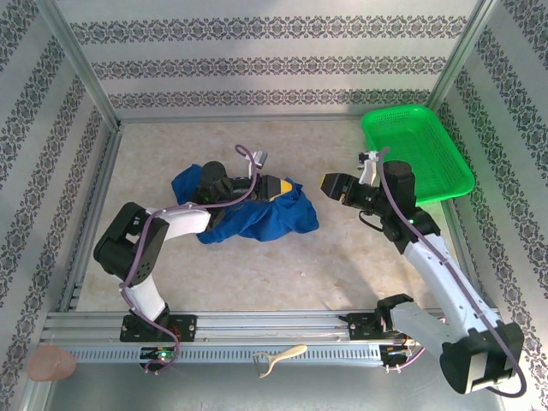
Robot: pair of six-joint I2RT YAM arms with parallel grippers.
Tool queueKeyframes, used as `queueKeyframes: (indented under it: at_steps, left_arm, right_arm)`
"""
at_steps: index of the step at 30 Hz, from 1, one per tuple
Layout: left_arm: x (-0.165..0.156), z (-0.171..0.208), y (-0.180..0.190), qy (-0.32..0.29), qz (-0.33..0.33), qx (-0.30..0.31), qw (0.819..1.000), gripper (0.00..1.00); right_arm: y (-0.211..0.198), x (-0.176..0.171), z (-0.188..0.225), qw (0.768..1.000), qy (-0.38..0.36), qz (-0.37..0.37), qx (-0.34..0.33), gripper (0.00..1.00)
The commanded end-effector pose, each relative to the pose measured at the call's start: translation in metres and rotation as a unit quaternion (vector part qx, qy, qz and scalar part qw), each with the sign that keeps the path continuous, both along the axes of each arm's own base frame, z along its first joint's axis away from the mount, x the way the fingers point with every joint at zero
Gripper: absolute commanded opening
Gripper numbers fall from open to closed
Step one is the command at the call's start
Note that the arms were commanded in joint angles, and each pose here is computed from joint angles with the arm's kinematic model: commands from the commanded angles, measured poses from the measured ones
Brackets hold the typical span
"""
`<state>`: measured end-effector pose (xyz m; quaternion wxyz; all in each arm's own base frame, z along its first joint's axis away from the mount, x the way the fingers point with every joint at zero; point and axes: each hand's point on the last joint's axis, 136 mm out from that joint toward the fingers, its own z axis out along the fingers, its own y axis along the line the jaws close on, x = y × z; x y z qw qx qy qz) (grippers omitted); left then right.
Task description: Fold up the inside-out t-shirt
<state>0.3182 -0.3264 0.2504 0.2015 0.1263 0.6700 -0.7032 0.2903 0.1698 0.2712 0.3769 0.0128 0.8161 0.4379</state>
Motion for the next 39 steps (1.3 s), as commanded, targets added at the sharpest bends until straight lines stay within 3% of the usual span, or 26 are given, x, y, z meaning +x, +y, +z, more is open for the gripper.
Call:
queueKeyframes:
  at_steps: [1,5,10,21,35,39]
  left_arm:
    - [-0.002,0.005,0.007,-0.034,0.014,0.01,0.999,0.53]
    - [-0.002,-0.014,0.016,-0.022,0.04,0.042,0.998,0.6]
    - [-0.007,-0.037,0.028,-0.012,0.07,0.078,0.994,0.6]
    - [-0.009,-0.04,0.031,0.004,0.081,0.032,0.996,0.65]
    - [-0.012,-0.035,0.031,0.004,0.077,0.02,0.997,0.65]
    - [-0.011,-0.035,0.031,0.004,0.077,0.02,0.997,0.65]
  right_arm:
    - [0.012,-0.007,-0.017,0.999,0.029,0.023,-0.001,0.59]
    - [0.009,-0.004,-0.041,0.998,0.057,0.006,-0.014,0.59]
    - [0.027,-0.012,-0.067,0.997,0.07,0.026,-0.032,0.57]
    - [0.084,-0.006,-0.074,0.993,0.05,0.102,-0.04,0.45]
    - [0.118,0.027,-0.074,0.991,0.056,0.121,-0.006,0.37]
    - [0.123,0.029,-0.075,0.99,0.062,0.127,-0.002,0.19]
